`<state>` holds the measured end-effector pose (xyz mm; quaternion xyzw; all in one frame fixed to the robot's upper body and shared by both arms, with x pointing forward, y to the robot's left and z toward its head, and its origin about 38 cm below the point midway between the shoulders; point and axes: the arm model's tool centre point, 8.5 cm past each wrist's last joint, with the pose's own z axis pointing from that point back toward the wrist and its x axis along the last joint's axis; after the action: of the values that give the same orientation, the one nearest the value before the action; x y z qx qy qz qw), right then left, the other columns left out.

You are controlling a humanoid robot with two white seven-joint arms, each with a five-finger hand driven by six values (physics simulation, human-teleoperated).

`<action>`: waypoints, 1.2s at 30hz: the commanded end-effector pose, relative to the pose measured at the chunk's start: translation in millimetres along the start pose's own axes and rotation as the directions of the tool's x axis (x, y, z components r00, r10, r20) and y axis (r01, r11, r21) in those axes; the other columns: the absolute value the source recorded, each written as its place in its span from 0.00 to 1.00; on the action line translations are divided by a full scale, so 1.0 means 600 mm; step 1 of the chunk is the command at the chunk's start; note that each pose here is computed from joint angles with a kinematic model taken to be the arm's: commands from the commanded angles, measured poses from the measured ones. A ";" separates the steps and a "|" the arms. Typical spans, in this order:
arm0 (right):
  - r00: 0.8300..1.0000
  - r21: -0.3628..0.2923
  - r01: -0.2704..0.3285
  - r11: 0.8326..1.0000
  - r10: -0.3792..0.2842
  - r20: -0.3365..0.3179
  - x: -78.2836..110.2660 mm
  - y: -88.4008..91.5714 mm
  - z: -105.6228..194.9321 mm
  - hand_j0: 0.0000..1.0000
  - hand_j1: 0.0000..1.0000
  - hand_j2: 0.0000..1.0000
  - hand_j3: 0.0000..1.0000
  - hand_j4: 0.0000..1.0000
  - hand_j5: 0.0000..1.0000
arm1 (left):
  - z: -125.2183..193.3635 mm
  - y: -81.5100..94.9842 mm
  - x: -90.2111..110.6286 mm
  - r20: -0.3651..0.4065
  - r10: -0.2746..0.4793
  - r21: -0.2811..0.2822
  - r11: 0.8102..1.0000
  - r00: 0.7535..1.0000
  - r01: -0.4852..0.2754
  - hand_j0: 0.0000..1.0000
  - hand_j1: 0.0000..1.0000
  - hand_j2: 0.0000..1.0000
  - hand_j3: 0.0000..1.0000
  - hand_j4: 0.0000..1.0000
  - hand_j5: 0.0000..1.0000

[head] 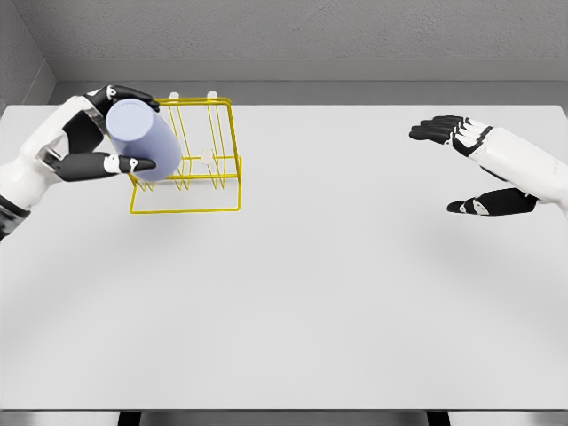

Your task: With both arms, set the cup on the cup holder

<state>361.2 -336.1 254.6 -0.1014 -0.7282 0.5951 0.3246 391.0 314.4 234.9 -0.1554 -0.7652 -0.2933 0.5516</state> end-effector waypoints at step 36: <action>1.000 -0.004 0.008 1.000 -0.008 -0.001 -0.001 -0.001 0.001 1.00 1.00 1.00 1.00 1.00 1.00 | -0.007 -0.001 -0.035 -0.100 0.029 0.017 0.999 0.995 -0.028 0.98 0.98 0.98 0.98 0.98 0.98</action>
<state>361.6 -336.7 254.0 -0.1015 -0.7278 0.5947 0.3260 400.6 312.6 217.0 -0.1484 -0.7398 -0.2873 0.5901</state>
